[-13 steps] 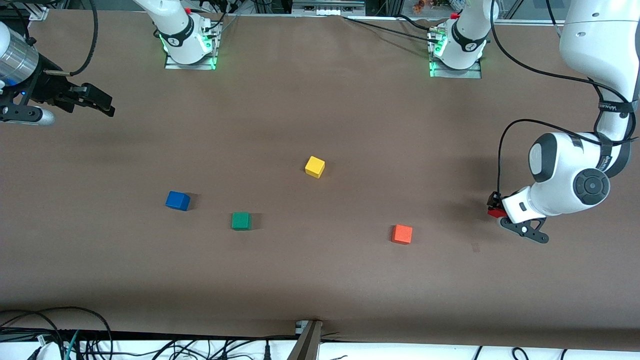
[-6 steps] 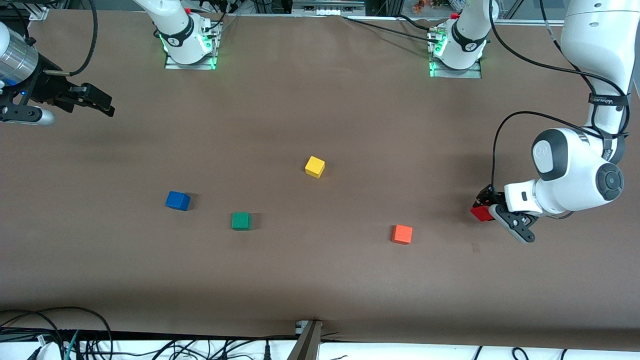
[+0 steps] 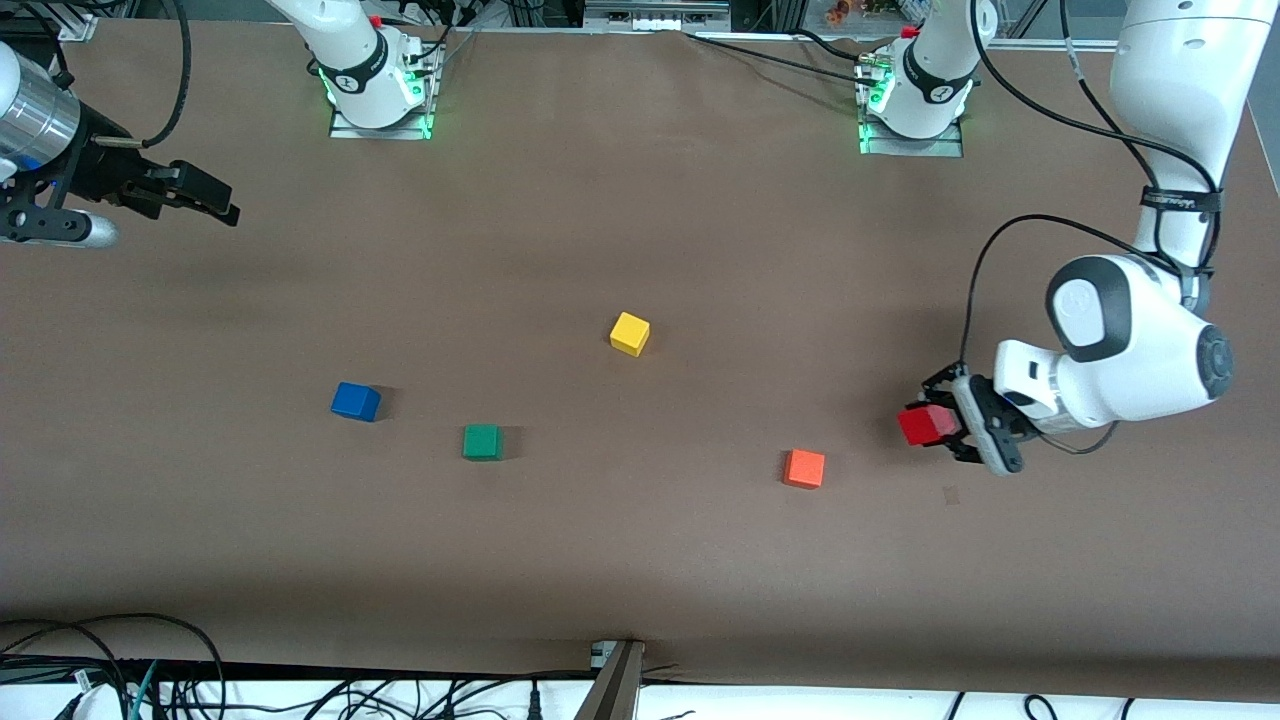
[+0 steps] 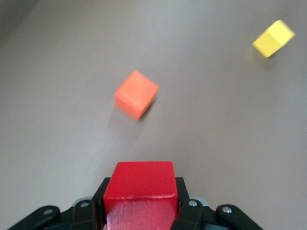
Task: Pass red block to right arm, stack on blue
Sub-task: 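Lift the red cube with the left gripper while the right gripper approaches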
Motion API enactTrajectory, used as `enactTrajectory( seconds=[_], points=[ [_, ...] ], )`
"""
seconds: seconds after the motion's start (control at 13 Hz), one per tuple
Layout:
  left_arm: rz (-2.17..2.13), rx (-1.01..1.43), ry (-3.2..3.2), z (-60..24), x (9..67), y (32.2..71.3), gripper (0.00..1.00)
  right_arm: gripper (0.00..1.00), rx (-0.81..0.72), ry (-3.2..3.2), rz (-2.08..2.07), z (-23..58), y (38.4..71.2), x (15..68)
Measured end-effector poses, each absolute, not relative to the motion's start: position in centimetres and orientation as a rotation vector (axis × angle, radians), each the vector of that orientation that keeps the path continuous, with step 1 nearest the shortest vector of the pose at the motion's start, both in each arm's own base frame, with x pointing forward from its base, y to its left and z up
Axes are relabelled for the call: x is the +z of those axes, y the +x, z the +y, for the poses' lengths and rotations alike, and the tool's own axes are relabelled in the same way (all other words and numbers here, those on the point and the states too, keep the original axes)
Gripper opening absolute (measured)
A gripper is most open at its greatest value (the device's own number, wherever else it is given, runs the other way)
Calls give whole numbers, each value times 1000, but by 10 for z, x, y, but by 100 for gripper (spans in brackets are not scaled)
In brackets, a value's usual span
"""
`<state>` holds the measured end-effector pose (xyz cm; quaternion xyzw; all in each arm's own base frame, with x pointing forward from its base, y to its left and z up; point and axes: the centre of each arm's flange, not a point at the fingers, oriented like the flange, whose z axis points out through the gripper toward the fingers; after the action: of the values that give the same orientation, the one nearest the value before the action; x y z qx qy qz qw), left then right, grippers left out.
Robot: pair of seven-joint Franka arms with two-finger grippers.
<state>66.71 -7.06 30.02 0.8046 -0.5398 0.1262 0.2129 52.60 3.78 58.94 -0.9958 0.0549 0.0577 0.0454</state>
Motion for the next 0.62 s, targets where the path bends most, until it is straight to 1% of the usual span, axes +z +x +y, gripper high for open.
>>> enactTrajectory(
  seconds=[0.23,0.38,0.62],
  points=[
    [-1547,521,2001,-125,309,662,56,100,224,-2968,170,45,529,579],
    [-1546,617,1870,-163,316,656,56,100,314,-2848,182,58,541,551],
    [-1438,706,1728,-228,338,645,56,100,406,-2654,204,77,554,525]
  ],
)
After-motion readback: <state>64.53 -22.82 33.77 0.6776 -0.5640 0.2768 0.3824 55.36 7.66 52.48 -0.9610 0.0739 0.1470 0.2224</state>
